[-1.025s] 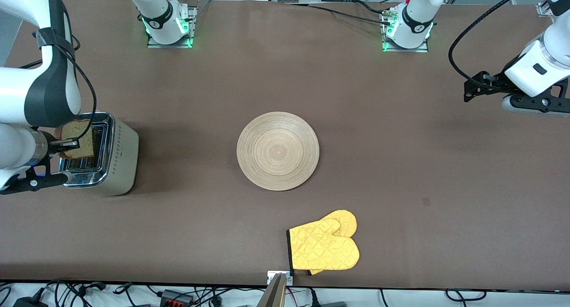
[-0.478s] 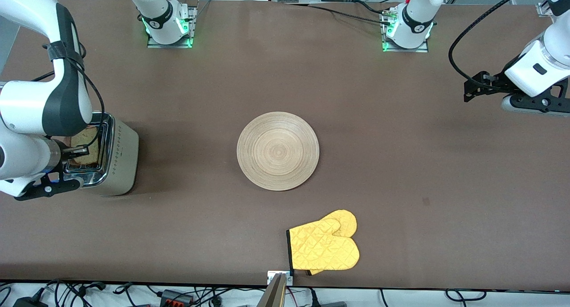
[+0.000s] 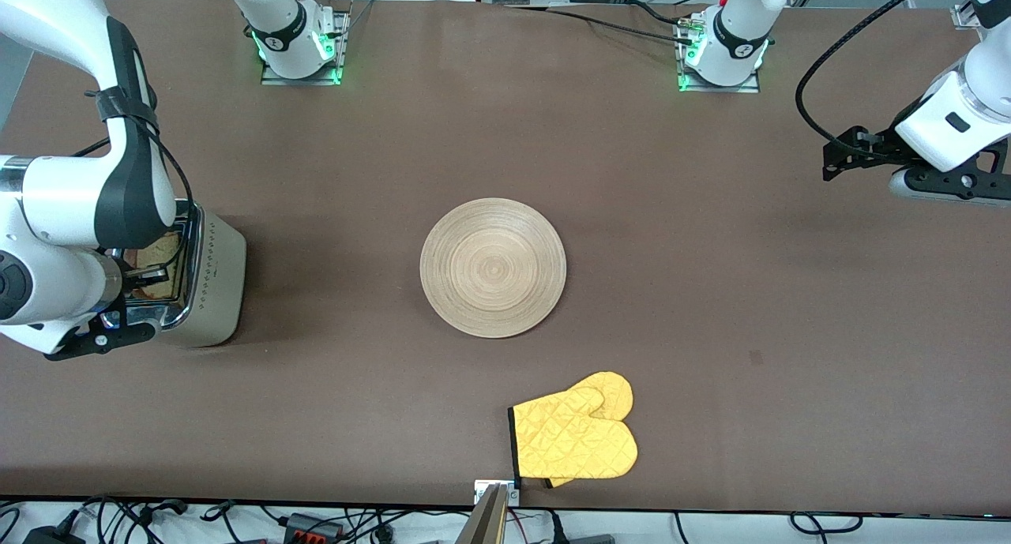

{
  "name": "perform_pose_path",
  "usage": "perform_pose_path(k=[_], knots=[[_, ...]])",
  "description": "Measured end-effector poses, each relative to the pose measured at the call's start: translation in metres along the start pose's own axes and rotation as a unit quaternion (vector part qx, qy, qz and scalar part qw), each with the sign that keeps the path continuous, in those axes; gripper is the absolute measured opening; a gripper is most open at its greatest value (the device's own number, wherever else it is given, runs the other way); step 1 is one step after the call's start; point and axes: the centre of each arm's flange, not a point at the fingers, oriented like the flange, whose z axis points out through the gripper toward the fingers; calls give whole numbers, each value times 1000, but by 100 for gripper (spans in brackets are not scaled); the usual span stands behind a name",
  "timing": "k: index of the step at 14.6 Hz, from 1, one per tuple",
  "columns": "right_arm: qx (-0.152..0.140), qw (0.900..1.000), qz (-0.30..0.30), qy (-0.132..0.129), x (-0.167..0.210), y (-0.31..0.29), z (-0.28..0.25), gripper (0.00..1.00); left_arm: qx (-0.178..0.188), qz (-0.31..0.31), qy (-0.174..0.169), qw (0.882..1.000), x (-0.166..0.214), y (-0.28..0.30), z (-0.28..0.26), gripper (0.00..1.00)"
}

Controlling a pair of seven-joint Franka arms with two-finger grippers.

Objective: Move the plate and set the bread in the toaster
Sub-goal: 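Lower the bread slice into the toaster slot with the right gripper, then open the right gripper and release the bread in the slot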

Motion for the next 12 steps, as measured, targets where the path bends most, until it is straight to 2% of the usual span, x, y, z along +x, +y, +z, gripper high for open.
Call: perform_pose_path(k=[1,3,10,12], knots=[[0,1000,0,0,0,0,0,11,0,0,0,1000,0,0,0,100],[5,1000,0,2,0,-1,-1,27,0,0,0,1000,0,0,0,100],[83,996,9,30,-18,1,-29,96,0,0,0,1000,0,0,0,100],[101,995,11,22,-35,3,-43,100,0,0,0,1000,0,0,0,100]])
